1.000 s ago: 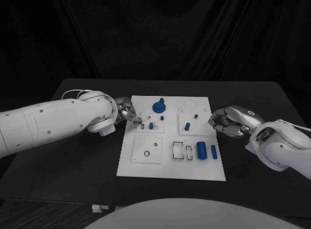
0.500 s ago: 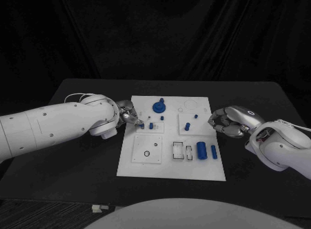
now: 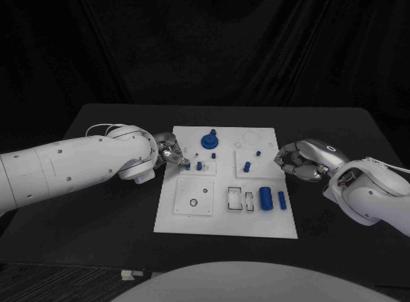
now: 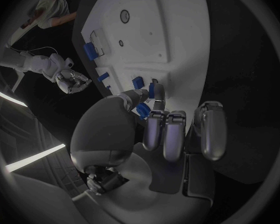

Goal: Assemble the parts on the task board

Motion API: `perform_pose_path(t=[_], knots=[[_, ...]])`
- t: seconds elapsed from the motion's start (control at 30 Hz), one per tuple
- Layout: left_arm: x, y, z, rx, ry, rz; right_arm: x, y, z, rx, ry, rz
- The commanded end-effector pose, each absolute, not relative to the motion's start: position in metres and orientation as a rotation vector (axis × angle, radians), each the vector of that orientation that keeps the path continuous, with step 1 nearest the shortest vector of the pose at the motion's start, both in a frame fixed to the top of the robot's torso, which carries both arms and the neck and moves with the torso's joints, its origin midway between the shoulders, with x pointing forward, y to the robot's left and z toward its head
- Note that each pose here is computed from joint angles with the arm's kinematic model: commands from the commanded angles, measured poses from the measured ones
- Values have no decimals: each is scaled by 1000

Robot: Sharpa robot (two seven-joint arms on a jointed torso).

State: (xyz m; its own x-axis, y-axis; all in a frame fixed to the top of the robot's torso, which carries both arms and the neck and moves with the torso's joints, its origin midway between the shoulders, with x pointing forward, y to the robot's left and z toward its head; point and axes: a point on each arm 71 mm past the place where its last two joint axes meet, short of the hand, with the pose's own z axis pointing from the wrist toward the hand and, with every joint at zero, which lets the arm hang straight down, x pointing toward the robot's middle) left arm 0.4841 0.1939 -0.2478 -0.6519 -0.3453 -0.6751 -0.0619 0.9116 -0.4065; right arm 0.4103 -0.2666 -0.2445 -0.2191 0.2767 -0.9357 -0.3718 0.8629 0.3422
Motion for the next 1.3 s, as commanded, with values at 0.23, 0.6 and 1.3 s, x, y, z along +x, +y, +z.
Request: perform_pose_path(t=[0.23,0.6,1.3], knots=[[483,191,-249,-294,2248,-469,410,-268,-245,-66,1681,586],[482,193,-250,-298,2260,-456,410,-268,-244,-64,1681,584],[481,194,-257,-299,2280,-442,409,-269,-244,-62,1681,583]])
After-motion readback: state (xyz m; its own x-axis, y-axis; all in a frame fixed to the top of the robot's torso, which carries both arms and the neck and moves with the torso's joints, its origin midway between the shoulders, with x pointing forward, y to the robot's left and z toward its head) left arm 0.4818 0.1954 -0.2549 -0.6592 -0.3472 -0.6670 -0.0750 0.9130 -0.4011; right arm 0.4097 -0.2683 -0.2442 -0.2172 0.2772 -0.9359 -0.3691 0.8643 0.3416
